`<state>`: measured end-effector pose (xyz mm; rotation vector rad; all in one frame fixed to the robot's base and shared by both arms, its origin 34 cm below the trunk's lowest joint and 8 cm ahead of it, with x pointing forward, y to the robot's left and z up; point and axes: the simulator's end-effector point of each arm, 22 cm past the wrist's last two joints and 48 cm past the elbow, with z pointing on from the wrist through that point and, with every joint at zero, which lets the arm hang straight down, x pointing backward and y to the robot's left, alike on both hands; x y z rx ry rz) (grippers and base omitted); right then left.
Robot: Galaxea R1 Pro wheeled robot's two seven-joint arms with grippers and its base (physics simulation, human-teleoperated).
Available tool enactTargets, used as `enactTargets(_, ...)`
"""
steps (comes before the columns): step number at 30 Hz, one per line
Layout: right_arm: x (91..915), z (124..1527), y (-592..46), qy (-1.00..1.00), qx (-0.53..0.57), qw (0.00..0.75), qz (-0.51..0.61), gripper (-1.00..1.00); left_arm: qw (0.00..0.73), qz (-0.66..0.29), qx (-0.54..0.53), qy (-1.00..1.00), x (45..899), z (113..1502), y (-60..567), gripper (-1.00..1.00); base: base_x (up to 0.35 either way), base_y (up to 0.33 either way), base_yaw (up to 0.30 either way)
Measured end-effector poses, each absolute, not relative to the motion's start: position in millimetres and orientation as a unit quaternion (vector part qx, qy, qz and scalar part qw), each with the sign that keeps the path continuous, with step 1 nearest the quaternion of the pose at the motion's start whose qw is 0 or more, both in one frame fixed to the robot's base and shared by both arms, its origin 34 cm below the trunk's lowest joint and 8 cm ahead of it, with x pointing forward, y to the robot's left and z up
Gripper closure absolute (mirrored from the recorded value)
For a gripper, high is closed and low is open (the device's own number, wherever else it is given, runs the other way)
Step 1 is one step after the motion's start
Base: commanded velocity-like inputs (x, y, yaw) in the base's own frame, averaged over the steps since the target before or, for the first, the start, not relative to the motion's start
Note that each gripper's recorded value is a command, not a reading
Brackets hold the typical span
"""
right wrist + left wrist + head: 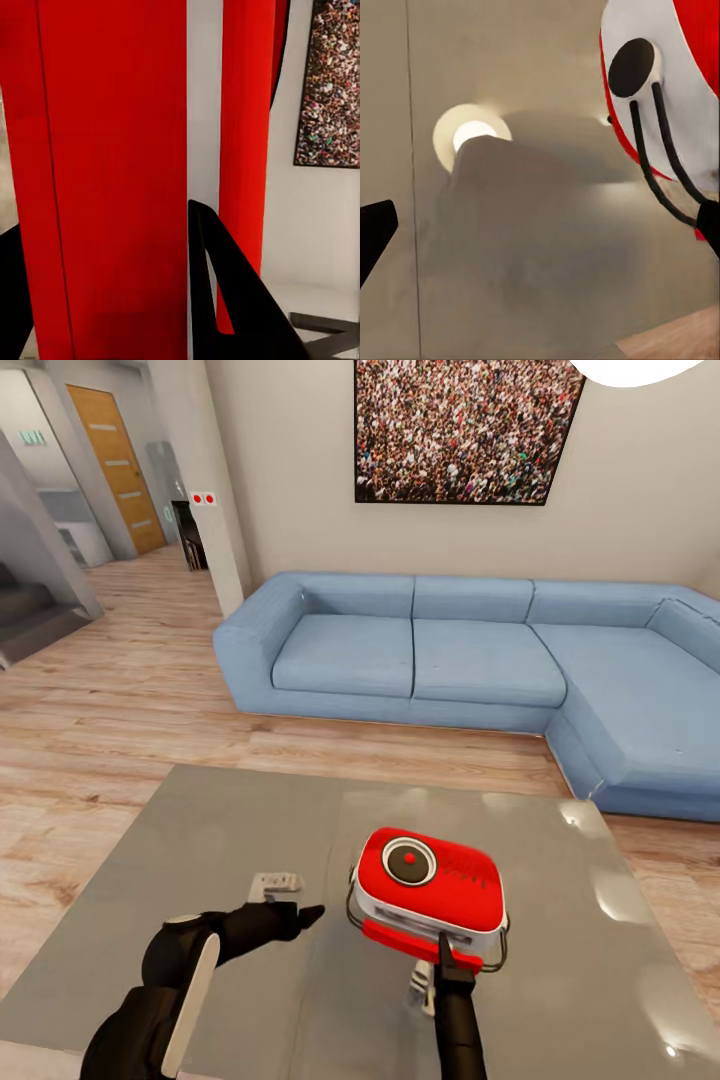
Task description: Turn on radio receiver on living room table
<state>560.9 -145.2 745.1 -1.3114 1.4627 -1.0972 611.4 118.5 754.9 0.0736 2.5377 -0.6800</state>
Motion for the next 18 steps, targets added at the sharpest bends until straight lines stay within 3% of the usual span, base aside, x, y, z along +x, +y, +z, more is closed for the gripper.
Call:
enactTargets(1, 557.1, 740.8, -143.2, 0.584, -0.533, 0.429, -0.437, 1.0, 0.255, -0.252, 0.027, 0.933, 612.7, 756.2, 118.0, -1.0, 0.0, 0.0, 0.0)
enactTargets(2, 554.9, 739.7, -140.7, 0.579, -0.538, 0.43, -0.437, 1.0, 0.255, -0.252, 0.028, 0.933, 613.8, 757.0, 117.8, 1.0, 0.0, 0.0, 0.0)
enactTargets(18, 524.5, 724.5, -109.4, 0.543, -0.587, 0.436, -0.413, 1.0, 0.258, -0.256, 0.032, 0.931, 633.5, 772.3, 116.3, 1.0, 0.0, 0.0, 0.0)
